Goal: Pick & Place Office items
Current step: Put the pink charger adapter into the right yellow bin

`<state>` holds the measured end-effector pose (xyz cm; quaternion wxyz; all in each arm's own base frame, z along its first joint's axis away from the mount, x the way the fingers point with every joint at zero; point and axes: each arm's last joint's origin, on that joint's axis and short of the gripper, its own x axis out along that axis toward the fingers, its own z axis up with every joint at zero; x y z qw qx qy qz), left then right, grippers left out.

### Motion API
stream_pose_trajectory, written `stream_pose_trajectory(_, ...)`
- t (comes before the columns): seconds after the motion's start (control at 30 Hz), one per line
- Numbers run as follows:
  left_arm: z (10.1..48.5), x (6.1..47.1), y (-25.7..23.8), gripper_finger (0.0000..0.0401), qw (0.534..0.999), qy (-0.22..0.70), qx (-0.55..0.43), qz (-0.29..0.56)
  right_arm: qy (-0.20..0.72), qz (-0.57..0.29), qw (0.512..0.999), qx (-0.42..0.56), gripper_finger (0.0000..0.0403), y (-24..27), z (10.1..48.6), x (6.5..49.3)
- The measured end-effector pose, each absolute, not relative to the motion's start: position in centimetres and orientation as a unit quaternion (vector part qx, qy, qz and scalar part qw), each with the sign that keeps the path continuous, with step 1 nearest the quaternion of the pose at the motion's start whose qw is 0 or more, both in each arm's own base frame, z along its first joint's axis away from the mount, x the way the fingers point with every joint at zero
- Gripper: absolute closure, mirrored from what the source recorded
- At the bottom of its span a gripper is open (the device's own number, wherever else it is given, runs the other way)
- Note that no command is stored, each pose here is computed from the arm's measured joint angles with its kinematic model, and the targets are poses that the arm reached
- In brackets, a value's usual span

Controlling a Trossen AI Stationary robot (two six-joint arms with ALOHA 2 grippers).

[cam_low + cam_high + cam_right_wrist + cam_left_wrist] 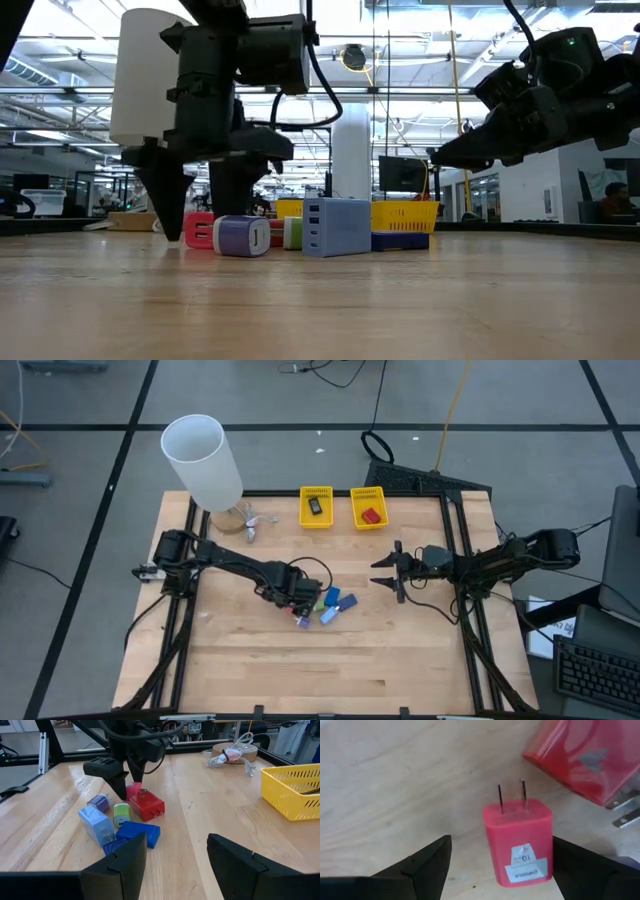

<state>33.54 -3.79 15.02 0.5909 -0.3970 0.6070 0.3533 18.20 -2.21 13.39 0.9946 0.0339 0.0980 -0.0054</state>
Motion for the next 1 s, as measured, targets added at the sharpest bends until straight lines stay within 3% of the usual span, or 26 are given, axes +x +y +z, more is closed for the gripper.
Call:
stream_pose_trajectory(0.23, 14.77, 33.67, -3.83, 0.0132, 0.59, 0.609, -0.399, 0.349, 0.099, -0.006, 0.995, 0.034, 0.0206, -2.21, 13.38, 18.2)
stream_pose_trajectory(0.57, 14.81, 34.37, -3.97, 0.0214, 0.655, 0.605, -0.342, 0.295, 0.099, -0.006, 0.995, 0.034, 0.0206, -2.21, 13.38, 18.2)
stream_pose_trajectory(0.73, 14.83, 34.35, -4.05, 0.0244, 0.654, 0.614, -0.343, 0.28, 0.099, -0.005, 0.995, 0.034, 0.0206, -2.21, 13.38, 18.2)
stream_pose_trajectory(0.87, 14.85, 34.34, -4.07, 0.0245, 0.654, 0.615, -0.342, 0.277, 0.102, -0.005, 0.994, 0.034, 0.0206, -2.21, 13.32, 18.19)
stream_pose_trajectory(1.0, 14.84, 34.34, -4.06, 0.0222, 0.661, 0.622, -0.328, 0.263, 0.11, -0.006, 0.993, 0.036, 0.0206, -2.2, 13.16, 18.15)
